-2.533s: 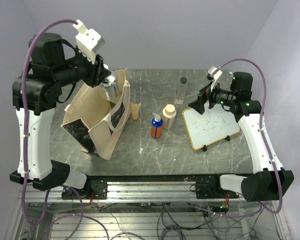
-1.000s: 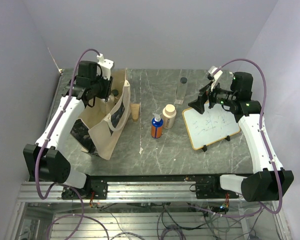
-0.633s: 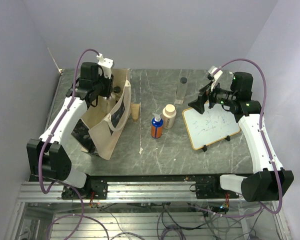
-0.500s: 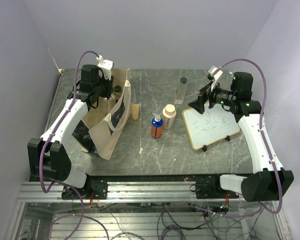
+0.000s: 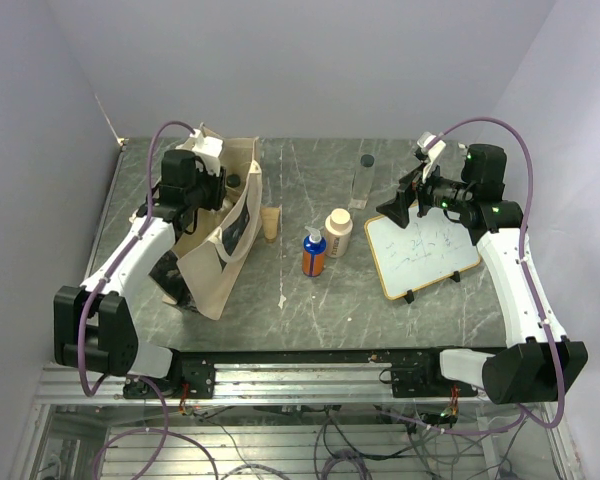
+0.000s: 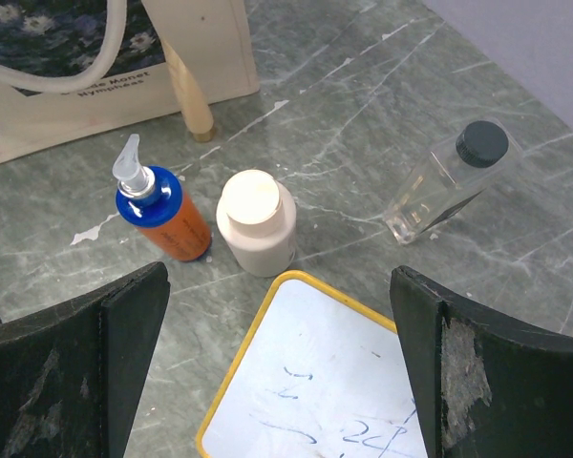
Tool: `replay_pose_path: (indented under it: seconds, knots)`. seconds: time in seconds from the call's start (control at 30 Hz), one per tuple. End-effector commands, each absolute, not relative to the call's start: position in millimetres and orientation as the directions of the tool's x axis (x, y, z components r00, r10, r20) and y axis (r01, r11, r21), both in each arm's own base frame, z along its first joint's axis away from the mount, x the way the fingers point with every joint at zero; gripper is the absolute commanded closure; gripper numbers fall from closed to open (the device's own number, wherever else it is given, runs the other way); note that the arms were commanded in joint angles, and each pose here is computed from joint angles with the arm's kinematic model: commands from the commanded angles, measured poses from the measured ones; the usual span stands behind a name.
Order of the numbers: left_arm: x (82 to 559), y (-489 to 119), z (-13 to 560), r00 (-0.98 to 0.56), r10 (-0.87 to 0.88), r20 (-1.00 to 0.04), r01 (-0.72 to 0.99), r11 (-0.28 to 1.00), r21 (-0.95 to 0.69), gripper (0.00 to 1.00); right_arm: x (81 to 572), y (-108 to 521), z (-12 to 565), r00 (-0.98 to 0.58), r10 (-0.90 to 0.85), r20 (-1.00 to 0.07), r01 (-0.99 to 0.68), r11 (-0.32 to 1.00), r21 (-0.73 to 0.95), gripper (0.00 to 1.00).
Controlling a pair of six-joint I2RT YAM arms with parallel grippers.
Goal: Place the personal care products into the canvas bag
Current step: Place the care product in the canvas bag.
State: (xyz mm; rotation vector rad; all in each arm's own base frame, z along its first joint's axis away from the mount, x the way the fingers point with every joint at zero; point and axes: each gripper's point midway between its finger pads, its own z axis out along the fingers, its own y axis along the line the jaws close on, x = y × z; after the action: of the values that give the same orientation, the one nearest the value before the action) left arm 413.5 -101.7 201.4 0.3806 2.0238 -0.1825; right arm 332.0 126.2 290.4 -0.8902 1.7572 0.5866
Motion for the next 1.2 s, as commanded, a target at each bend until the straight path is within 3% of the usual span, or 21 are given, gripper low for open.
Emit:
replay_pose_path:
  seconds: [0.0,0.83,1.17]
  knots:
    - [432,-107,279,-0.164,0.106,-0.981,0.349,0.936,0.043,0.93,329,126,294,-0.173,-0.282,-0.944,-0.798,0.602,-0.034,0.0]
    - [423,-108,225,-0.208,0.124,-0.97,0.406,0.913,0.03,0.92,328,126,293,-0.173,-0.279,-0.945,-0.801,0.598,-0.03,0.0]
    - [423,-104,213,-0.246,0.153,-0.957,0.405,0.913,0.042,0.71,330,127,292,-0.18,-0.274,-0.945,-0.803,0.595,-0.019,0.0]
